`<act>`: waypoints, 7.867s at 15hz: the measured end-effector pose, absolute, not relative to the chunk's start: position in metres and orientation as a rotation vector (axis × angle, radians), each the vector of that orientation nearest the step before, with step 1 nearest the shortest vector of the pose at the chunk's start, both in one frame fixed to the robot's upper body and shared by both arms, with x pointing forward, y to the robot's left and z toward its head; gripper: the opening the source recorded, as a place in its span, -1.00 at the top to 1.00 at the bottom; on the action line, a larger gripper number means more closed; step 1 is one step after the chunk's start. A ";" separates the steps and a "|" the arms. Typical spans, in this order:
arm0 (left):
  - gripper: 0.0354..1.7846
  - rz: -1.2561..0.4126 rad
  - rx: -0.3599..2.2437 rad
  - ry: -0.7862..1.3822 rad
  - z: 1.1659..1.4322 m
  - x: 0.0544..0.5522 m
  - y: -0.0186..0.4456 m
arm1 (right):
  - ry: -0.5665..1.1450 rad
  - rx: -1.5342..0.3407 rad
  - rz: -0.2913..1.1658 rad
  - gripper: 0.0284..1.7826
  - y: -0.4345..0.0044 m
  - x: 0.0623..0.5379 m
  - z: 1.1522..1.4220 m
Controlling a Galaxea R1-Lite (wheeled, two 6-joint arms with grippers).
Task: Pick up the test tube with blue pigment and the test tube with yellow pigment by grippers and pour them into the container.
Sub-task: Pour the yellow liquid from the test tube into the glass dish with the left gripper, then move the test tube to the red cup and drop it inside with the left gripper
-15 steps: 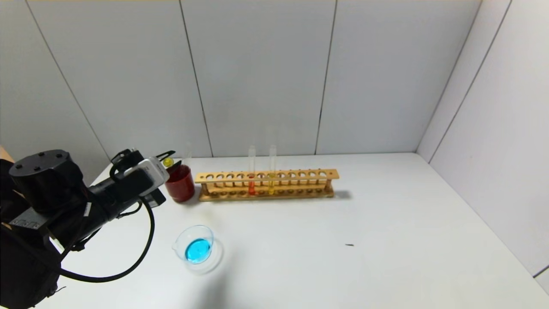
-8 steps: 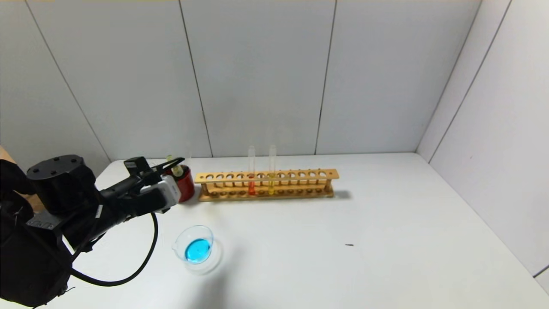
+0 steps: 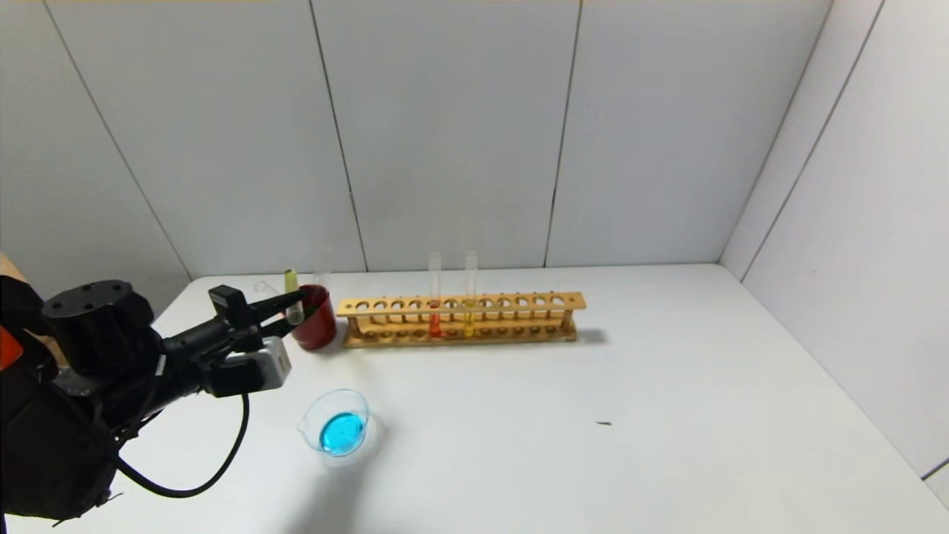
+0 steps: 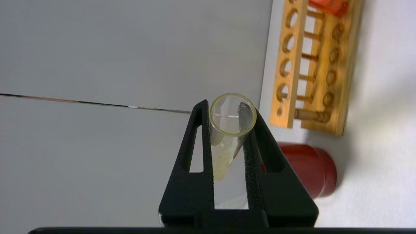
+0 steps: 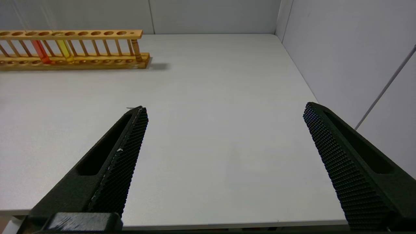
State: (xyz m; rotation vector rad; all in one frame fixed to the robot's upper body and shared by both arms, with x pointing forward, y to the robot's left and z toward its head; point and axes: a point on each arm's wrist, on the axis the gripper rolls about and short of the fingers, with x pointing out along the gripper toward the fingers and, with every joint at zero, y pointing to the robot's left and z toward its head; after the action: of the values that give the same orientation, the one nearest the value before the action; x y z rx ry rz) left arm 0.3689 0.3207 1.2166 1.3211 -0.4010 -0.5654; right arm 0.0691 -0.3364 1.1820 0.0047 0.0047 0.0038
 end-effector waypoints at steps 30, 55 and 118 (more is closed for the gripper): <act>0.68 -0.657 1.627 -0.453 1.180 0.368 0.311 | 0.004 0.004 0.004 -0.96 -0.336 0.069 1.182; 0.68 -0.625 1.812 -0.514 1.167 0.378 0.304 | 0.004 0.005 0.004 -0.96 -0.336 0.069 1.182; 0.68 0.019 1.513 -0.190 1.279 0.361 0.269 | 0.005 0.005 0.004 -0.96 -0.336 0.069 1.182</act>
State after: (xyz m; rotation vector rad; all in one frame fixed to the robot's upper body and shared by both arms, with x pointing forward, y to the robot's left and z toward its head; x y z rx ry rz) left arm 0.3615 0.2694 1.2795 1.5132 -0.1903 0.0192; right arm 0.0691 -0.3364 1.1820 0.0047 0.0047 0.0042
